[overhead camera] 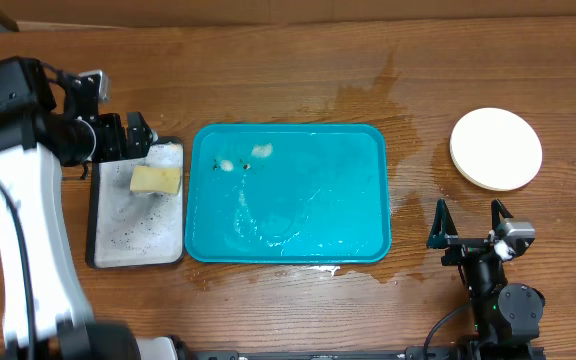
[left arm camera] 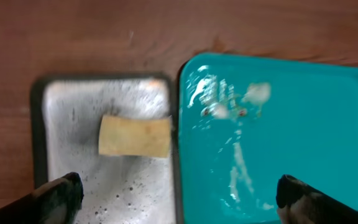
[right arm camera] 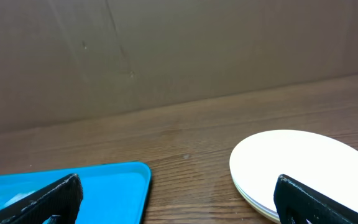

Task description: Clean dirty plates on tray and stack at the side

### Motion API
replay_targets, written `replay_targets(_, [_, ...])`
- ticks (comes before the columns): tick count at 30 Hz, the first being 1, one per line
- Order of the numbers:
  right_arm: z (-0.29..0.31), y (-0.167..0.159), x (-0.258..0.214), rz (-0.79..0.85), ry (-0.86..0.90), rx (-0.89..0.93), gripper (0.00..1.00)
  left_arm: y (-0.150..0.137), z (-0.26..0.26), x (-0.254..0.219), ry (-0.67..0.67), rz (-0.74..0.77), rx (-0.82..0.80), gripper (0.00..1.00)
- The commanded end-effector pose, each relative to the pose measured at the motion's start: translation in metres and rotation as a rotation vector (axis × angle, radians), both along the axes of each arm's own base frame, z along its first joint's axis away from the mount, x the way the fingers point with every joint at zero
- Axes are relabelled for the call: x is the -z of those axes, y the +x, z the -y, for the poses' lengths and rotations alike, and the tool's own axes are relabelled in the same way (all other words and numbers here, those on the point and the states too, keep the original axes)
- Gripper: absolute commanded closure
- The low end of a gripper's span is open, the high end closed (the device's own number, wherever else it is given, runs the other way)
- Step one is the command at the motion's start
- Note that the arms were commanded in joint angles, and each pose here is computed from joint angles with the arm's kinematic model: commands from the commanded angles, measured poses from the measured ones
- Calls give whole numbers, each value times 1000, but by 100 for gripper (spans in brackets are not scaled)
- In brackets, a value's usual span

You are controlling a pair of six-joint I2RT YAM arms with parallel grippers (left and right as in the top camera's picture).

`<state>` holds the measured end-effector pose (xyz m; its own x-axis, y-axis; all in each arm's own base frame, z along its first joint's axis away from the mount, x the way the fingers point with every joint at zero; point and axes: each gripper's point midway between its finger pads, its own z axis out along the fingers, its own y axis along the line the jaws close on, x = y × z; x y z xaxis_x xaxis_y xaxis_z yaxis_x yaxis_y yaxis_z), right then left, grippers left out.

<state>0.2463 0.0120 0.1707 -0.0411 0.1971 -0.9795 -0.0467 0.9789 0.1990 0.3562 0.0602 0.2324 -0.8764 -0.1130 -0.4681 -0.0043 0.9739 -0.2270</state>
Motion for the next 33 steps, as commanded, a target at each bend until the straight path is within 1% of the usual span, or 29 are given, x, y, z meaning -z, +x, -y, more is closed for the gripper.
replay_targets(1, [0,0,1,7,0,0,0,-24,24,-67,69,196,52,0])
replay_targets(6, [0,0,1,7,0,0,0,-55,51,-111,105,344,110,0])
replay_targets(10, [0,0,1,7,0,0,0,-81,67,-116,111,393,146,0])
replay_targets(18, [0,0,1,7,0,0,0,-131,78,-57,98,326,151,0])
replay_targets(20, [0,0,1,7,0,0,0,-142,78,-40,104,306,147,0])
replay_targets(22, [0,0,1,7,0,0,0,-147,79,-28,103,318,150,0])
replay_targets(24, [0,0,1,7,0,0,0,-144,84,-26,103,391,171,0])
replay_targets(26, [0,0,1,7,0,0,0,-135,93,-33,103,514,212,0])
replay_targets(30, [0,0,1,7,0,0,0,-119,110,-58,122,815,293,0])
replay_targets(33, [0,0,1,7,0,0,0,-113,116,-80,158,1046,315,0])
